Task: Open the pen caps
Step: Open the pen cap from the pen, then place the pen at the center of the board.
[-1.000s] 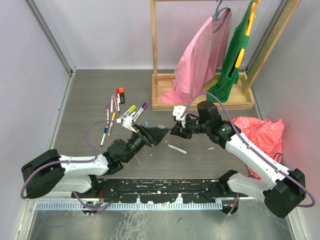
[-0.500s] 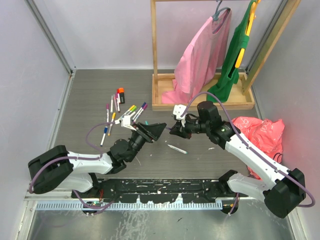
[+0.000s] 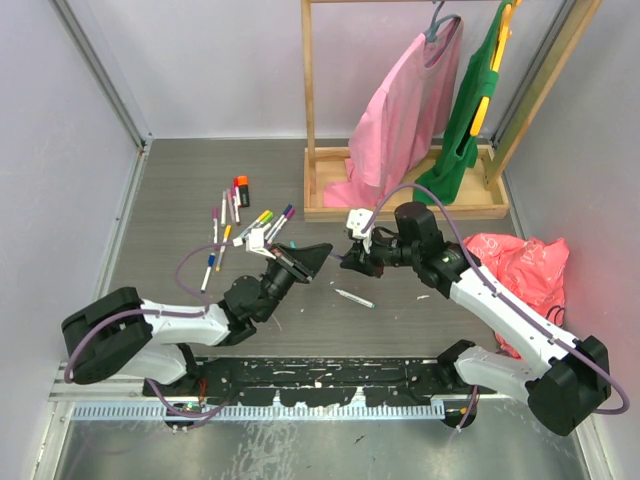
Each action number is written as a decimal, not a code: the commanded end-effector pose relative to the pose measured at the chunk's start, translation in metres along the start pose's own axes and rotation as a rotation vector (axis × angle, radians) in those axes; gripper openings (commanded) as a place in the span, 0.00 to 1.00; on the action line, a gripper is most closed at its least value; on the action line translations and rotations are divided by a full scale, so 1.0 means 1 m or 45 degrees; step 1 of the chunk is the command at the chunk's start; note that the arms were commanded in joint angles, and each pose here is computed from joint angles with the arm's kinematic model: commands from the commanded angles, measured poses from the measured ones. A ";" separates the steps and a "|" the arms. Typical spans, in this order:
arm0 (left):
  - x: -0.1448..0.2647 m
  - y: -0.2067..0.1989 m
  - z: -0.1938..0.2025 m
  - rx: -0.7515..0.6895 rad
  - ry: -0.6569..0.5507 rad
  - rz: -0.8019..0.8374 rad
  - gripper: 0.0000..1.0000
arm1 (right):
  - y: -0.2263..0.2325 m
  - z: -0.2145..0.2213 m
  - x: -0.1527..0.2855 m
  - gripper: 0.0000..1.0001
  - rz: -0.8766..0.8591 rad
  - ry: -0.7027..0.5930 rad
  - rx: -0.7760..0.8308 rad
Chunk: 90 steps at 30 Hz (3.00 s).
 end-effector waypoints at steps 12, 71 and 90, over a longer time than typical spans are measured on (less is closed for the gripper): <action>-0.009 -0.014 -0.028 -0.020 -0.089 0.207 0.00 | -0.002 -0.008 -0.005 0.56 -0.036 -0.029 0.015; -0.007 0.016 -0.180 -0.225 -0.457 0.220 0.00 | -0.009 0.026 -0.023 0.01 -0.224 0.202 -0.188; 0.060 0.088 -0.117 -0.146 -0.055 -0.190 0.00 | -0.050 0.080 -0.004 0.02 0.125 0.459 -0.293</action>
Point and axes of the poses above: each gripper's point midway between its finger pads, its own x axis back along the fingers, its own y axis along the line the jaws close on, z = x × y, the point moved 7 cm from there along x, back along the fingers, and after that the axes turned 4 degrees about -x, right-handed, at the moved point
